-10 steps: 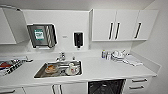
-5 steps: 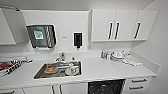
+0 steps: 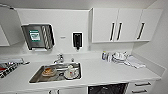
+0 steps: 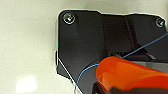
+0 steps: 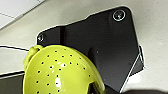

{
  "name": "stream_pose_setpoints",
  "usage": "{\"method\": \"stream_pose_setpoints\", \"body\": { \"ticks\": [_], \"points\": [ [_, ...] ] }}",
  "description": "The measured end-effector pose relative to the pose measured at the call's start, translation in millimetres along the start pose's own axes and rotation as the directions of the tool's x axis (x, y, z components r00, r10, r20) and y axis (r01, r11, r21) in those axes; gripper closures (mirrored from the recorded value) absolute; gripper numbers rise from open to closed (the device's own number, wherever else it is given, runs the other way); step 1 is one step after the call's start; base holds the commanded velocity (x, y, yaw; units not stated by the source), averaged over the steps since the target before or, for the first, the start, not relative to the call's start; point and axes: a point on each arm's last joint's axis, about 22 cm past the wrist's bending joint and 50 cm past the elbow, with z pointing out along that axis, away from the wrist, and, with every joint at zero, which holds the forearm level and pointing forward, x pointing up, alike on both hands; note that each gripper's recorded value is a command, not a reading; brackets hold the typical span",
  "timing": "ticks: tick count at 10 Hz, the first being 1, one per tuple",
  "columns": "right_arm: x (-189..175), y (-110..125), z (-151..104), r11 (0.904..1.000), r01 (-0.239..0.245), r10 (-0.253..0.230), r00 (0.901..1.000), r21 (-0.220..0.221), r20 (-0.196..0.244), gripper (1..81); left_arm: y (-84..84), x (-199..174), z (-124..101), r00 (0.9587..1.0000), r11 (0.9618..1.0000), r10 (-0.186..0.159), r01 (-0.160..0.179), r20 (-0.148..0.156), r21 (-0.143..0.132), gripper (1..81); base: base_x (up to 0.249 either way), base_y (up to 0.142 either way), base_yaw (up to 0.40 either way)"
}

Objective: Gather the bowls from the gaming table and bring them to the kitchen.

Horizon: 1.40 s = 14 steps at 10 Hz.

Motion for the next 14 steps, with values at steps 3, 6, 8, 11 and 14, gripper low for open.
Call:
{"method": "stream_pose_setpoints", "body": {
  "ticks": [3,6,8,11,14],
  "points": [
    [-6,-1,0,1.0000,-0.005,0.005,1.0000,0.002,0.008,81.1,-1.1,-4,0,1.0000,1.0000,-0.002,0.002,0.006,0.002,81.1,0.000,0.000,0.000],
    [-12,-3,-4,0.9998,-0.013,0.013,0.9998,0.013,0.018,81.1,-3.5,-7,-1,0.9999,1.0000,-0.005,0.005,0.009,0.005,81.1,0.000,0.000,0.000],
    [-8,-10,-11,0.9988,-0.020,0.019,0.9997,0.045,0.017,81.1,-1.7,-7,-1,0.9999,1.0000,-0.007,0.007,0.010,0.001,81.1,0.000,0.000,0.000],
    [-33,-1,-25,0.9976,-0.056,0.053,0.9948,0.040,0.087,81.1,-1.3,-40,-3,0.9962,0.9996,-0.026,0.027,0.083,-0.001,81.1,0.000,0.000,0.000],
    [-41,2,-36,0.9953,-0.087,0.081,0.9882,0.042,0.130,81.1,-7.4,-52,-9,0.9899,0.9986,-0.046,0.049,0.134,-0.021,81.1,0.000,0.000,0.000]
  ]
}}
